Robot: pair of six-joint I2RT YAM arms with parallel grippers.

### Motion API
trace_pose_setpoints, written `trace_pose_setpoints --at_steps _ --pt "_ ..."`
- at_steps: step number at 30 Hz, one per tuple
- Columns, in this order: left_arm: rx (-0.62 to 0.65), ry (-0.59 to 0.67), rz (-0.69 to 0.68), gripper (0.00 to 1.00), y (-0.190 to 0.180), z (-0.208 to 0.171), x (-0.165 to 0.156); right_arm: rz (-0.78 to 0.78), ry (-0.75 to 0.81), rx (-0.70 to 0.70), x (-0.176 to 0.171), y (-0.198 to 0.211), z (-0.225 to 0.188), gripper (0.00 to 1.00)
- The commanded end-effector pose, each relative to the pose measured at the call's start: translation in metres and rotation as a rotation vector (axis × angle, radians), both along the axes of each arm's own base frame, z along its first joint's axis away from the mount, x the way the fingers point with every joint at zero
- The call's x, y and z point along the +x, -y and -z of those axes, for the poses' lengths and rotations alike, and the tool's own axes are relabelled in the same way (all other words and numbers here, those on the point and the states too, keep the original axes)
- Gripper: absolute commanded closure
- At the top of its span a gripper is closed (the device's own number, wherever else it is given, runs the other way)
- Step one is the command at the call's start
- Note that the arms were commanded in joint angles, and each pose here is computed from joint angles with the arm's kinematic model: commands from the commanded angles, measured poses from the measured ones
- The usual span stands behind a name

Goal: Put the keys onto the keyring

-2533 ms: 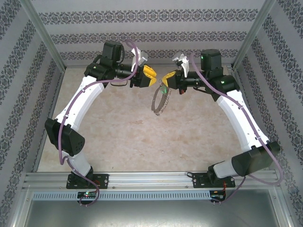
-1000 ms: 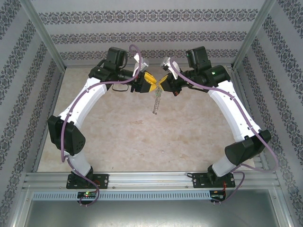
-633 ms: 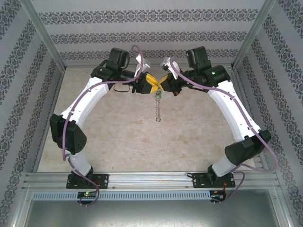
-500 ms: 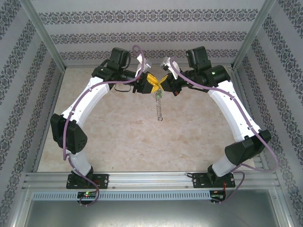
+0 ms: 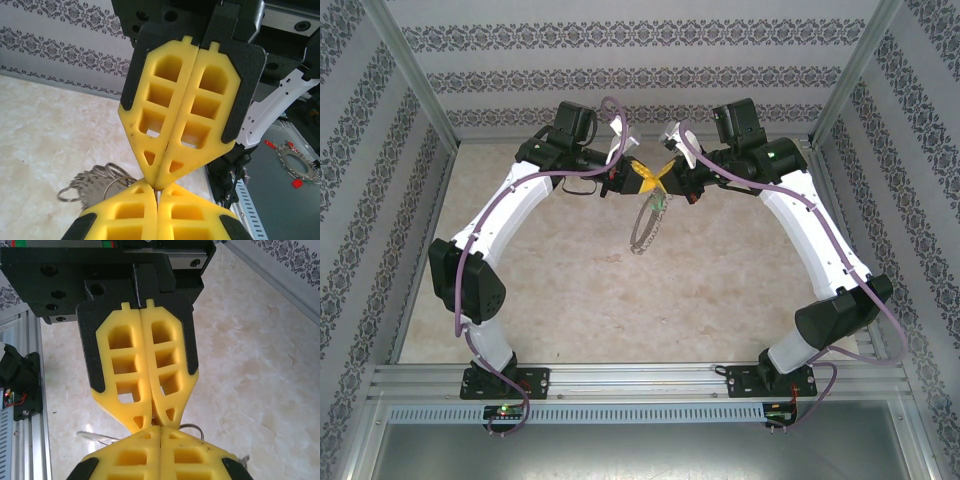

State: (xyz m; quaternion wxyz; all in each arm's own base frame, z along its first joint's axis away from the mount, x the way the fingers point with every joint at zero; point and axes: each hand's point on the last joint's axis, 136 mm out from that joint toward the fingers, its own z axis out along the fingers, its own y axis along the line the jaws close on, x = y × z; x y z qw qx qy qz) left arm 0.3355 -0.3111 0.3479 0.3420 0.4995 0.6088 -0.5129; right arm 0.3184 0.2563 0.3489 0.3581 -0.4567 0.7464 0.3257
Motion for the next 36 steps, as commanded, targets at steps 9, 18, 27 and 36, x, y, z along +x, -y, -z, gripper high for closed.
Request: trace_pose_setpoints --at_steps 9,18,27,36 --pt "-0.04 0.024 0.057 1.0 0.004 -0.015 -0.012 0.078 0.079 0.143 0.016 0.009 -0.043 0.61" --pt "-0.052 0.032 0.064 1.0 0.005 -0.02 -0.011 0.174 0.096 0.283 -0.003 0.04 -0.05 0.54" --pt "-0.058 0.042 0.064 1.0 0.004 -0.029 -0.015 0.088 -0.015 0.362 -0.024 0.031 0.006 0.53" --pt "-0.063 0.05 0.066 1.0 0.002 -0.033 -0.018 0.06 -0.06 0.407 -0.022 0.023 0.026 0.47"
